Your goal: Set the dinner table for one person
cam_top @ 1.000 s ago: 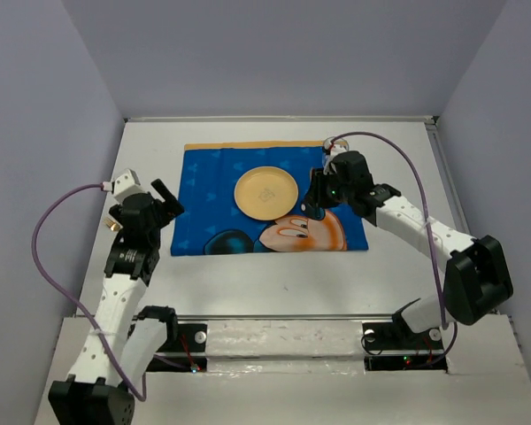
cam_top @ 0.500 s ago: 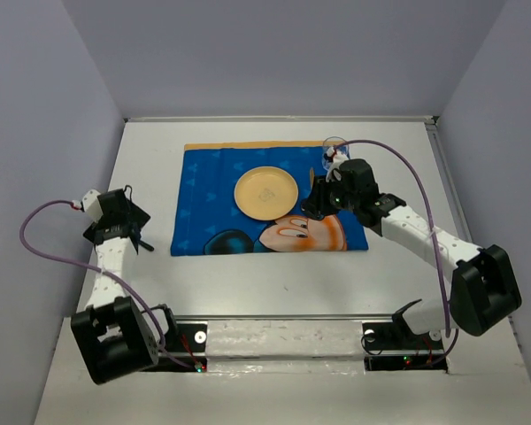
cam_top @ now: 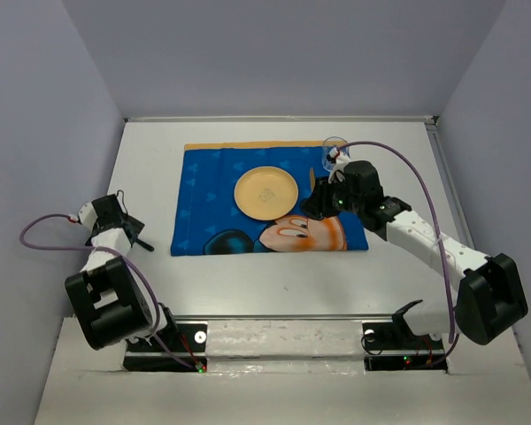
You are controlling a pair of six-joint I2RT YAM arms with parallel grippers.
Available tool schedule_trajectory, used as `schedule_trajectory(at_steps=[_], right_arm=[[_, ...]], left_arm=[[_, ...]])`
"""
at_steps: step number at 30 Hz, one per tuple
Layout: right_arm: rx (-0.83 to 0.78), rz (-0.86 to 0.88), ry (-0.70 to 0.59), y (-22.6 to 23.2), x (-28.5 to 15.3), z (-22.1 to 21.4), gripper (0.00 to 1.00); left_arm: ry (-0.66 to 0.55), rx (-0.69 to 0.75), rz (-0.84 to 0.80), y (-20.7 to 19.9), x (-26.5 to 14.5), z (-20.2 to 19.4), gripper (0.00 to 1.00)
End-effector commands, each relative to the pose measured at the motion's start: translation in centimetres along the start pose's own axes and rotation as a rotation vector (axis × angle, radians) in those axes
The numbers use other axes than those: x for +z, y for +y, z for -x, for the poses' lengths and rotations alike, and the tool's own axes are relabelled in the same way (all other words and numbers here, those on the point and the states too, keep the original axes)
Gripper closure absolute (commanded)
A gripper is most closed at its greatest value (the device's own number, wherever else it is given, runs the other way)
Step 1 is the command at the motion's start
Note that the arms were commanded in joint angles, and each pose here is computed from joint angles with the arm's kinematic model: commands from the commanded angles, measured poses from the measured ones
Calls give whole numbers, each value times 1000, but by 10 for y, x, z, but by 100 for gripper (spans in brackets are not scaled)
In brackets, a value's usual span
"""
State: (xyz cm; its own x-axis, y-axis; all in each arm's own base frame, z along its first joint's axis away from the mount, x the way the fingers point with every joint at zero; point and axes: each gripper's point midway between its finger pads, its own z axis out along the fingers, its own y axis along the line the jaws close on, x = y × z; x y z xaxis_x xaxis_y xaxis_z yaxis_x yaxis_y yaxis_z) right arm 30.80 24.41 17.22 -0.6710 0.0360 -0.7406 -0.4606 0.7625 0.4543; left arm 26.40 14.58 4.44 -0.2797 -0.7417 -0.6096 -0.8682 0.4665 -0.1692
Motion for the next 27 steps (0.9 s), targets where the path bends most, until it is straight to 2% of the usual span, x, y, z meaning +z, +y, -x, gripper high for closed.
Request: schedule_trajectory(at_steps=[1,15,18,19,21,22,25,26,27], right_arm=[[-14,28,-61,7,-1,15,61],[-32,30,-53,14,4,12,61],[-37,29,-49,15,5,10,61],[-40,25,-51,14,5,11,61],[-38,23,-50,14,5,10,61],[-39,22,-49,13,6,10,61],[-37,16,-46,12,7,9,61],[-37,15,-47,12,7,9,61],[-37,12,-45,11,8,8,61]], left_arm=[[-42,-44,-27,-15,8,17,20],[-7,-3,31,-19,34,10,23],[-13,7,38,-22,38,12,37],[-5,13,40,-23,40,8,50],[4,15,37,-24,41,6,60],[3,16,35,-25,42,6,71],[-6,17,28,-27,39,8,96],[-9,18,22,-29,38,9,100],[-10,18,21,-29,37,9,100]])
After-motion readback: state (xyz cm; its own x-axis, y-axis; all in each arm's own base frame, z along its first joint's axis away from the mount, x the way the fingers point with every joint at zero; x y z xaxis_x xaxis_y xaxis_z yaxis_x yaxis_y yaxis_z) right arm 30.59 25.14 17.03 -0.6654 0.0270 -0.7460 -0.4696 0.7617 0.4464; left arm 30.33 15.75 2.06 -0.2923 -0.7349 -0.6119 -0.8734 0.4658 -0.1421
